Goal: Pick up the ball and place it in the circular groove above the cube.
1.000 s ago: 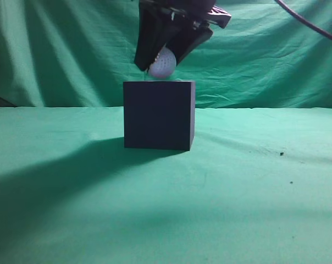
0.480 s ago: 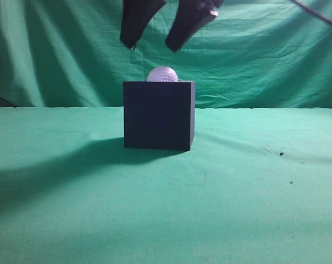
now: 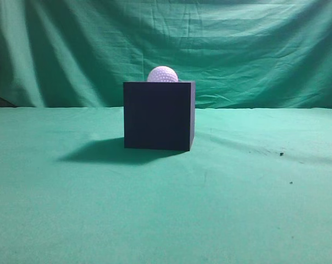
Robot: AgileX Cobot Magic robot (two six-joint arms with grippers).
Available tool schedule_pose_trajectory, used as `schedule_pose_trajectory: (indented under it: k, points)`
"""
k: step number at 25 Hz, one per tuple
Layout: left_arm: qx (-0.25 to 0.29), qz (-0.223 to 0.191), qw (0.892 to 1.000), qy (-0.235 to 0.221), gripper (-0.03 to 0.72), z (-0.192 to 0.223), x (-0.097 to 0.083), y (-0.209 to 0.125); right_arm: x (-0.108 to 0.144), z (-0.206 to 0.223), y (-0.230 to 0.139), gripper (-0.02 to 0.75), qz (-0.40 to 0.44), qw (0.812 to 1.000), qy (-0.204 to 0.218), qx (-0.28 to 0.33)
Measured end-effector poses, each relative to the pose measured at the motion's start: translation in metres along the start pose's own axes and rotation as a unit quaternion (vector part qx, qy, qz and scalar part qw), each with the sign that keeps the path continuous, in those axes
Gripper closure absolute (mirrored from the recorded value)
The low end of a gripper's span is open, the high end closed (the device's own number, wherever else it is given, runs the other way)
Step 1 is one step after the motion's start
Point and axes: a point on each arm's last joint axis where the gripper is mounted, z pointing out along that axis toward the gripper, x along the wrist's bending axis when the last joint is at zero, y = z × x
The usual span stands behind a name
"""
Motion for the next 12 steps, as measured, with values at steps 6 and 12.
schedule_pose_trajectory:
  k: [6, 12]
  points:
    - [0.000, 0.000, 1.000, 0.000, 0.688, 0.000, 0.000, 0.000, -0.006, -0.066, -0.035, 0.738, 0.056, 0.997, -0.032, -0.049]
    - [0.000, 0.000, 1.000, 0.000, 0.688, 0.000, 0.000, 0.000, -0.002, -0.096, -0.108, 0.738, 0.078, 0.994, -0.031, -0.073]
